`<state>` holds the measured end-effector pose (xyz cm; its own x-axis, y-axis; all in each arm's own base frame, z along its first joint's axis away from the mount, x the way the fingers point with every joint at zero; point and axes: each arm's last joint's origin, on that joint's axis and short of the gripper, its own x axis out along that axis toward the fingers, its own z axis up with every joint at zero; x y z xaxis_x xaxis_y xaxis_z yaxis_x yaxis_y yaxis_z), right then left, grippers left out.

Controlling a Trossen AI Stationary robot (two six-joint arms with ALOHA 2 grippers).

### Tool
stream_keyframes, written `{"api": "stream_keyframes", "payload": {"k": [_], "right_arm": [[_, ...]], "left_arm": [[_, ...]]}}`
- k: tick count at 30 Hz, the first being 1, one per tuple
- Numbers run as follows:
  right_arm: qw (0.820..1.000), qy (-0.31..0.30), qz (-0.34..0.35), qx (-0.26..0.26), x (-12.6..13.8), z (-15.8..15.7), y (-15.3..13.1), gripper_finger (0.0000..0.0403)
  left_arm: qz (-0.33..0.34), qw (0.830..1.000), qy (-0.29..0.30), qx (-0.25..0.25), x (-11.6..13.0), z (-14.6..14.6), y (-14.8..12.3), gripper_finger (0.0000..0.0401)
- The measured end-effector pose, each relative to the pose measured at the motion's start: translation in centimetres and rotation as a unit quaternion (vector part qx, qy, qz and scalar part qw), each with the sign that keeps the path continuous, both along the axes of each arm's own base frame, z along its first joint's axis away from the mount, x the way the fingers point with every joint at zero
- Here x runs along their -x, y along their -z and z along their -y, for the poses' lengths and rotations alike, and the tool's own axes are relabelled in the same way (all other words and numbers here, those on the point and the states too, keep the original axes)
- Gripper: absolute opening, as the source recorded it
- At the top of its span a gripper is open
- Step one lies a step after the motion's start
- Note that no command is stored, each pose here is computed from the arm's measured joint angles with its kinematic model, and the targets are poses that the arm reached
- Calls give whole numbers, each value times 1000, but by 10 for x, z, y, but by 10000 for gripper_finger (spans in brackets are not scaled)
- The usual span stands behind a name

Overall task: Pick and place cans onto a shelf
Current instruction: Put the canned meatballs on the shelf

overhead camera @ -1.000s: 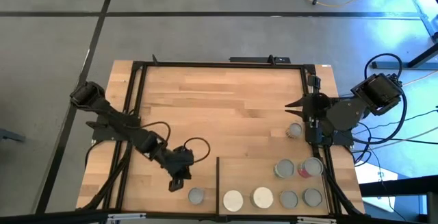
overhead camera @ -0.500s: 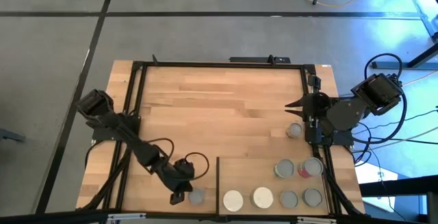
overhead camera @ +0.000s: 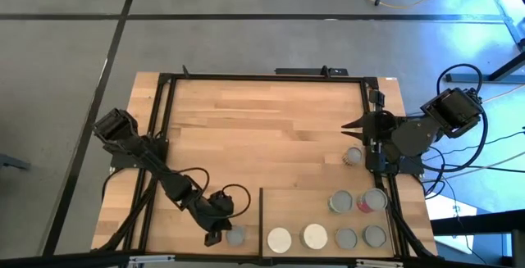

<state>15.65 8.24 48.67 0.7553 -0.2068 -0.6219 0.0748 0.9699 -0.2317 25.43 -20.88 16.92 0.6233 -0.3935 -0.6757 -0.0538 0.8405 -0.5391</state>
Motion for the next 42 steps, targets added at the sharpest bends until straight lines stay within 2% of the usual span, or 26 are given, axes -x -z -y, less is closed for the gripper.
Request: {"api": "stream_keyframes", "payload": {"k": [12,22,31,42], "right_arm": [[1000,15,6,-19,0,0,0,59],[1000,15,5,-19,0,0,0,59],[1000,15,6,-19,0,0,0,59],[1000,15,7,-20,0,0,0,59]], "left_arm": [[0,1000,-10,-10,1,0,1,39],[-29,999,-21,-12,4,-1,5,39],[-61,996,-39,42,3,0,5,39],[-89,990,-29,108,1,0,-2,38]]}}
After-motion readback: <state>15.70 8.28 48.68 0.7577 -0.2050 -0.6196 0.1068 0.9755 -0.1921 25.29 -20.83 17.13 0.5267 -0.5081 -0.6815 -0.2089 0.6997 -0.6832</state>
